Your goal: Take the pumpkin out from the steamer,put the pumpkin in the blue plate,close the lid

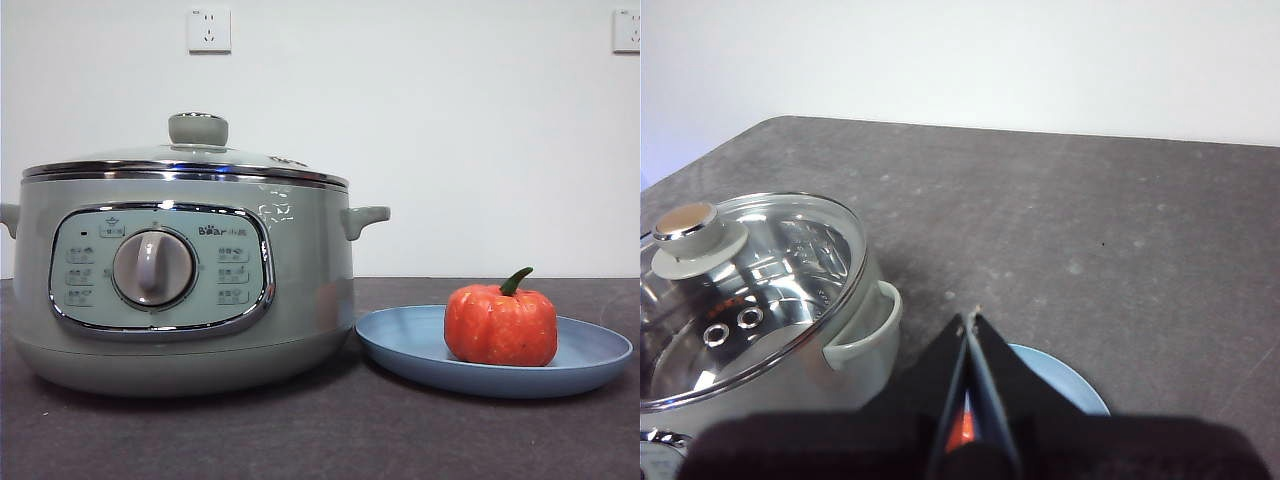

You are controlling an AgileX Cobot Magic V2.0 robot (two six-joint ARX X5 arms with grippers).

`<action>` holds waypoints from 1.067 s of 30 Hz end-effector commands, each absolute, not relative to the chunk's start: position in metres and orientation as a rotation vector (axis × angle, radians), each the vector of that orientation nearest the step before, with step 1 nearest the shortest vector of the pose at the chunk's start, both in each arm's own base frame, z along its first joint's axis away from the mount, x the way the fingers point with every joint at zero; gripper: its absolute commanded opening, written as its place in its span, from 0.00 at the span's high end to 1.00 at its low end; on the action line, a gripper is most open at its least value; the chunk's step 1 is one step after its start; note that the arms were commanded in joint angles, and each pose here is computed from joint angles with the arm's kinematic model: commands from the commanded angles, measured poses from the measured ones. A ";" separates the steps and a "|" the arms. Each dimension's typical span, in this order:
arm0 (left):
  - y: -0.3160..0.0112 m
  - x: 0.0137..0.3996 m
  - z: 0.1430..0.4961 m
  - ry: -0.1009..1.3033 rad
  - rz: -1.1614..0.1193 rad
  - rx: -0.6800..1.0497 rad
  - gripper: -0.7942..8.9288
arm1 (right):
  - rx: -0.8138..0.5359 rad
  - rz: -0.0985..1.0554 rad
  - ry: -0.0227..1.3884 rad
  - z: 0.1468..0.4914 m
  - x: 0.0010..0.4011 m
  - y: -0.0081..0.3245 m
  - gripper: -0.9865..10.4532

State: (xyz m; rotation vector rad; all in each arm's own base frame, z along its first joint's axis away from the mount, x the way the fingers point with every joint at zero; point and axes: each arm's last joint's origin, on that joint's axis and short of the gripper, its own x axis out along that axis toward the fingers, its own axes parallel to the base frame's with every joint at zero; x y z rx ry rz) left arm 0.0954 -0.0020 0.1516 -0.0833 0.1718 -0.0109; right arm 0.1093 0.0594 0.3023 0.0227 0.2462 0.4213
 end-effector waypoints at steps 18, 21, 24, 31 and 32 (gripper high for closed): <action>-0.002 0.096 0.147 0.184 -0.011 -0.103 0.92 | 0.033 0.418 0.255 0.300 0.109 0.060 0.93; -0.002 0.096 0.147 0.184 -0.011 -0.103 0.92 | 0.033 0.418 0.255 0.300 0.109 0.060 0.93; -0.002 0.096 0.147 0.184 -0.011 -0.103 0.92 | 0.015 0.418 0.261 0.299 0.109 0.059 0.93; -0.002 0.096 0.147 0.184 -0.010 -0.103 0.92 | -0.162 0.353 0.179 0.294 0.093 0.041 0.93; -0.002 0.096 0.147 0.184 -0.011 -0.103 0.92 | -0.157 0.340 0.154 0.291 0.091 0.037 0.93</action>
